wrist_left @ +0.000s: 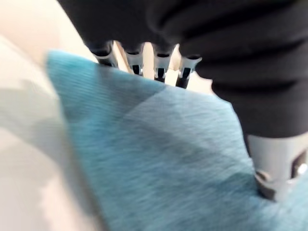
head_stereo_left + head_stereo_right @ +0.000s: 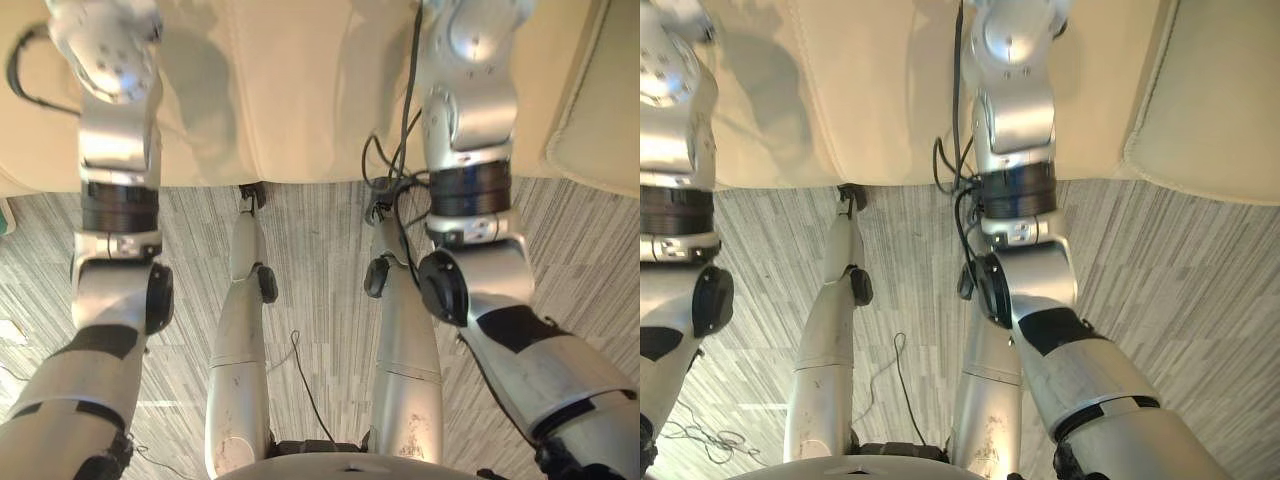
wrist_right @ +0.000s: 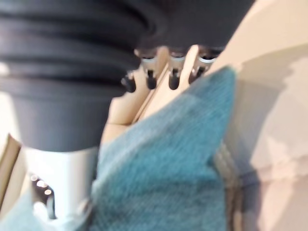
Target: Pick up cushions and gather them together orderly.
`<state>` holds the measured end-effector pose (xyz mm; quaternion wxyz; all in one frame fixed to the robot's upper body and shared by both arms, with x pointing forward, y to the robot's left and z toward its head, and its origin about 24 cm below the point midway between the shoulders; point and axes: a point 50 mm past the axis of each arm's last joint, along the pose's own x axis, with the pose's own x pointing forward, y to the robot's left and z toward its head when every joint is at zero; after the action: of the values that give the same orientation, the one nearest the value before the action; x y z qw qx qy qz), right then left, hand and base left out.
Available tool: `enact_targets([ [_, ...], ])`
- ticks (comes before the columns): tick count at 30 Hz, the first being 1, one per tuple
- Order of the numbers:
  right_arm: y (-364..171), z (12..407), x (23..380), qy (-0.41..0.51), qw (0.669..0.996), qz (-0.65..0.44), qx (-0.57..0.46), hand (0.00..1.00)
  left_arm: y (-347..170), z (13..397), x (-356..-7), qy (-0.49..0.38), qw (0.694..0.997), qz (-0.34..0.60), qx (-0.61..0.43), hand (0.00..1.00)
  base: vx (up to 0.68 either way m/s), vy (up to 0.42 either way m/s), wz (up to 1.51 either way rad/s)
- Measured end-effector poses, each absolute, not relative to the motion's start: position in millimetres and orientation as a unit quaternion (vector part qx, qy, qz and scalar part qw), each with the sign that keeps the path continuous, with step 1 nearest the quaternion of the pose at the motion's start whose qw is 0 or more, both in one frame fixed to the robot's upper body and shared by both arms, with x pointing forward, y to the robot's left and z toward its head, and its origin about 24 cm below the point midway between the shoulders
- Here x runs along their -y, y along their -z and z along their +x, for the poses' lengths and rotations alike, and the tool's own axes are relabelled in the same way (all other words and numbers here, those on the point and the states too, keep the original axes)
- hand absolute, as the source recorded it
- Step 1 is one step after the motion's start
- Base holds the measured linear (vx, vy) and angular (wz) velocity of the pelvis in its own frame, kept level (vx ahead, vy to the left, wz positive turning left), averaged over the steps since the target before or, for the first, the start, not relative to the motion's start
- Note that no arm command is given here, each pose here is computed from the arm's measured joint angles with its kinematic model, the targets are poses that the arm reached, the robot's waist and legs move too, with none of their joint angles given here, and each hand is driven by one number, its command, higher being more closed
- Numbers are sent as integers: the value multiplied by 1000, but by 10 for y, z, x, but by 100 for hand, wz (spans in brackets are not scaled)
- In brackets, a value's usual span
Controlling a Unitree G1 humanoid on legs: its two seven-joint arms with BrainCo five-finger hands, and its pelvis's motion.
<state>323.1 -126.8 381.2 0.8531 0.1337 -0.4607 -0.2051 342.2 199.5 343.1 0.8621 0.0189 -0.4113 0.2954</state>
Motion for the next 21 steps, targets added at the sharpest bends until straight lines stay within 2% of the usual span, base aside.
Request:
enact_targets([
  [4,-3433,3294,1312,187,875,128,427,0,-2846,3489,-2225,-323,887,21,330,0,-2,-121,-26],
  [7,-3353,3212,1390,172,872,121,443,0,-2759,3467,-2310,-330,888,21,320,0,15,-159,-4],
  [10,-3173,3236,1440,160,885,97,426,0,-2608,3463,-2351,-329,895,30,300,0,-2,-159,-7],
  [15,-2733,3047,1666,161,896,24,413,0,-2270,3324,-2488,-337,898,34,279,0,-24,-205,-11],
  [17,-2537,3019,1748,171,905,-6,390,0,-2096,3296,-2523,-341,904,31,257,0,-8,-151,2],
  [21,-1692,2892,1918,192,947,-25,254,0,-1216,3080,-2551,-345,930,15,126,0,2,-105,-2],
])
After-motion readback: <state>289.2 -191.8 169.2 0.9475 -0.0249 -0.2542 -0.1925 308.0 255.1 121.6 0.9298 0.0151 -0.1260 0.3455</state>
